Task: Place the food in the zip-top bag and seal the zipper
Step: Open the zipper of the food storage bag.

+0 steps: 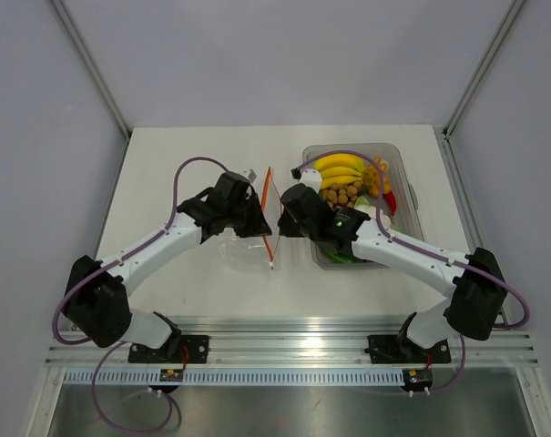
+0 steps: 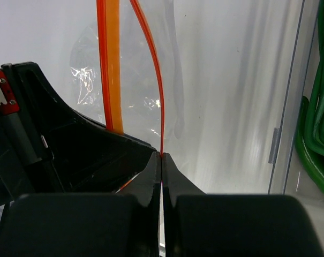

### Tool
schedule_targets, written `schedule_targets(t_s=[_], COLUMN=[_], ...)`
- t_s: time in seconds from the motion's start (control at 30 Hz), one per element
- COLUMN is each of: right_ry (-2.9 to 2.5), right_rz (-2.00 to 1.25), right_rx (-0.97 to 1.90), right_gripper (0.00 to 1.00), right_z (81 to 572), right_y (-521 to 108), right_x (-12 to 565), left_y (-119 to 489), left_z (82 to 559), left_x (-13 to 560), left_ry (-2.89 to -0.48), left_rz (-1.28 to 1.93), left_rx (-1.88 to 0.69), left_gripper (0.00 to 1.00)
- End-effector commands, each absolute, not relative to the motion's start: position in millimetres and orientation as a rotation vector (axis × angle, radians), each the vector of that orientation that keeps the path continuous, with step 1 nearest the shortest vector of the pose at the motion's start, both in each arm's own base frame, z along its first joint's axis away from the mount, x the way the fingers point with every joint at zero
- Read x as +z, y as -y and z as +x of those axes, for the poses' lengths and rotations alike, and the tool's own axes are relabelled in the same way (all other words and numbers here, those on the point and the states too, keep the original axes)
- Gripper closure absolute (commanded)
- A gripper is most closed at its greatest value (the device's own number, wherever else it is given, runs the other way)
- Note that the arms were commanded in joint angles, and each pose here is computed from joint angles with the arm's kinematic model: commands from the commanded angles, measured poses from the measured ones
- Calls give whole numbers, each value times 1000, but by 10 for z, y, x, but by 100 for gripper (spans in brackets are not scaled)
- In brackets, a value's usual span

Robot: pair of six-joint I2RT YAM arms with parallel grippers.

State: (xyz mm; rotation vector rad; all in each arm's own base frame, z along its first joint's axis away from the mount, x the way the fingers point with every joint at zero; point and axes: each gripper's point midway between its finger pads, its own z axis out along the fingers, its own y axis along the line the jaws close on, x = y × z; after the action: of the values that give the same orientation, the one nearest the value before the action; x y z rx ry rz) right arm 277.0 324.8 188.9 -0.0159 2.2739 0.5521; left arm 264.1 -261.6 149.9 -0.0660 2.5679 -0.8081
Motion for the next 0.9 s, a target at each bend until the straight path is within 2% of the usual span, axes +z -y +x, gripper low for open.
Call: schedule_targets(t_s=[0.0,0.03,0.3,0.33,0.47,0.57,0.87], right_ry=[-2193,-2191,-2182,-2173,-2150,-2172,-2273], right_rz=[49,56,36,23,-15,-7,18], right_rx=[612,595,499,480,475,472,453], right_gripper=[100,100,100,100,100,100,100], right_z=[2767,2766,2930,2975,3073,3138,3140], right_y=[-3212,-3176,-3016,-2986,-2963,-2918,-2823], right_x=[2156,2150,2329,2371,2501,2408,1895], left_y=[2582,2567,2496,2506,2374,2367,2699], left_z=[2788,2819,2835,2870,2828,2835,2762], left_x=[1652,1687,2445,2710,3019,2888,1859], left_ry=[-2495,-2490,-2456,-2401,-2344,-2378,-2625], left_rz=[-65,-62,92,103,121,136,171], left_rx=[-757,-741,-681,-700,-660,-647,-753], left_gripper=[91,100,100,100,100,100,100])
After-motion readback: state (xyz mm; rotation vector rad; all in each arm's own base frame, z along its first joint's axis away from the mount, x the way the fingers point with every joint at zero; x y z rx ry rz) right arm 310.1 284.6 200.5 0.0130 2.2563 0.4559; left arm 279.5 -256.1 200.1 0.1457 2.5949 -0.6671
